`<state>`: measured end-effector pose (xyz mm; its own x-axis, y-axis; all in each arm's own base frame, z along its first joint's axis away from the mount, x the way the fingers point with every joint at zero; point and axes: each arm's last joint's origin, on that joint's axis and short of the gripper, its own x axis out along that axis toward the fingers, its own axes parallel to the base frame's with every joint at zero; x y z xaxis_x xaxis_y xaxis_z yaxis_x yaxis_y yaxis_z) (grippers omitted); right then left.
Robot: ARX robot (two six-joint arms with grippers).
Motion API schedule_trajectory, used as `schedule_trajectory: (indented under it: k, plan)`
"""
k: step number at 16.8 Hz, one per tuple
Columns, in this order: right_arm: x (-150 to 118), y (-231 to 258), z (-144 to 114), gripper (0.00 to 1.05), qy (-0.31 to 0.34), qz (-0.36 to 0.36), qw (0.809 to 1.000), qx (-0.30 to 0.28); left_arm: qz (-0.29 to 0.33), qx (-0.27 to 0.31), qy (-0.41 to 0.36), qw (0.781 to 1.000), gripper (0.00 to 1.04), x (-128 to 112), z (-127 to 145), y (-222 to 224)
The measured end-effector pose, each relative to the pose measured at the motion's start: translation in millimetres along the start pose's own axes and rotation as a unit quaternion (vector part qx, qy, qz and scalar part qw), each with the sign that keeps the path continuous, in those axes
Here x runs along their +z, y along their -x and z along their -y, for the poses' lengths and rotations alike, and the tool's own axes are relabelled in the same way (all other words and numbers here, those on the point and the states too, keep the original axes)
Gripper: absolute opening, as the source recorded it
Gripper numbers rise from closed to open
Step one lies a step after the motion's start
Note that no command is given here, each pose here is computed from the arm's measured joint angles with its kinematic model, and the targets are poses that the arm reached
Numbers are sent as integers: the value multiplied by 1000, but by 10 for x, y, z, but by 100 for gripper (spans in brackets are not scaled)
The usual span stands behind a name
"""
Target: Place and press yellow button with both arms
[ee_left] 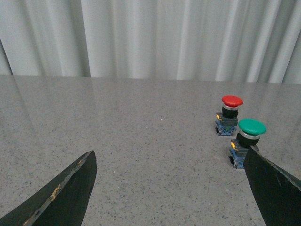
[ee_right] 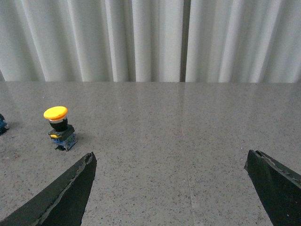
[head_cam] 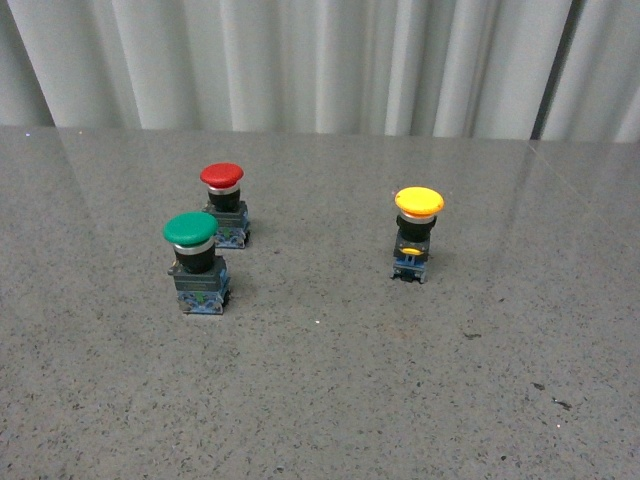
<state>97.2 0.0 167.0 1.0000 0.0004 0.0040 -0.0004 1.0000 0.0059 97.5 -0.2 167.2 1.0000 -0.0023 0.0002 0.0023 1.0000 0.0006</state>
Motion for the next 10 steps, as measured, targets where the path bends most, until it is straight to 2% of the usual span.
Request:
schedule_trajectory:
  k: [10]
  plan:
    - [0, 0, 0, 98, 0, 0, 1000, 0, 0, 0, 0, 1000, 98, 0, 0, 0]
